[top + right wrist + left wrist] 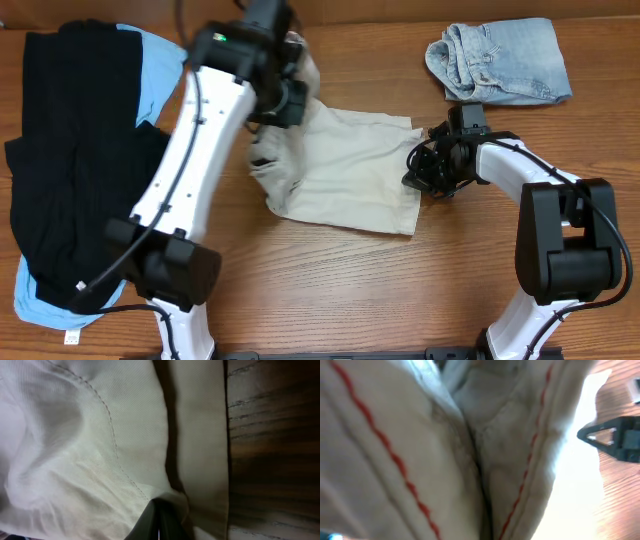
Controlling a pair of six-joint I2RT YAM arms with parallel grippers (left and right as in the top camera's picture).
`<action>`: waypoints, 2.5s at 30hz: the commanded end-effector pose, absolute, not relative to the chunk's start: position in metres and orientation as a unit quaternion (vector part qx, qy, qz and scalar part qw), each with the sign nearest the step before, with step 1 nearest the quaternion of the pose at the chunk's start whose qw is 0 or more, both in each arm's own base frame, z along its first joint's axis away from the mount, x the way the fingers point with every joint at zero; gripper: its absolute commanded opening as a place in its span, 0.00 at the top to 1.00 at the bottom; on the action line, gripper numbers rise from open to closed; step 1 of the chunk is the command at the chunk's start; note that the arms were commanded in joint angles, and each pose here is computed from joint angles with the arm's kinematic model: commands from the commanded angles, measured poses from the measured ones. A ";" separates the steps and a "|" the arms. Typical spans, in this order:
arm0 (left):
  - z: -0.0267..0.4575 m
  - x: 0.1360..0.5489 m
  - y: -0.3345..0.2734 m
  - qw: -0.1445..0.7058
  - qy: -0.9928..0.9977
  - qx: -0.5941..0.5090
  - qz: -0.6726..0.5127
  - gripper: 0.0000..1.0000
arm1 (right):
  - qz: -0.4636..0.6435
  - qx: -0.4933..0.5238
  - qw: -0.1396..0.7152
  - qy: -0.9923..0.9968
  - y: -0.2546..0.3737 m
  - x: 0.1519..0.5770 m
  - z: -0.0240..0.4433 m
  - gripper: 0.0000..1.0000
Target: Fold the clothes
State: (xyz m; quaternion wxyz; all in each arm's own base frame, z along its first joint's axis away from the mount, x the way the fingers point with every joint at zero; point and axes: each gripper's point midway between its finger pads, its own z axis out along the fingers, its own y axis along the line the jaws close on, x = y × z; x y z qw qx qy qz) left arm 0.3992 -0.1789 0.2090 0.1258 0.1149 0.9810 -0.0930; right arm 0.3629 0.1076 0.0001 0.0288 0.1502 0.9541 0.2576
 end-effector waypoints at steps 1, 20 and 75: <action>0.179 0.387 -0.219 0.094 0.986 0.090 -0.104 0.96 | 0.232 0.160 0.001 0.959 0.103 0.350 -0.025 0.96; 0.092 0.355 -0.335 -0.011 0.968 0.136 -0.210 0.96 | 0.233 0.162 0.004 0.959 0.103 0.352 -0.025 0.96; 0.116 0.447 -0.128 0.021 0.981 0.023 -0.193 0.00 | 0.142 0.119 0.090 0.979 0.048 0.363 0.089 0.00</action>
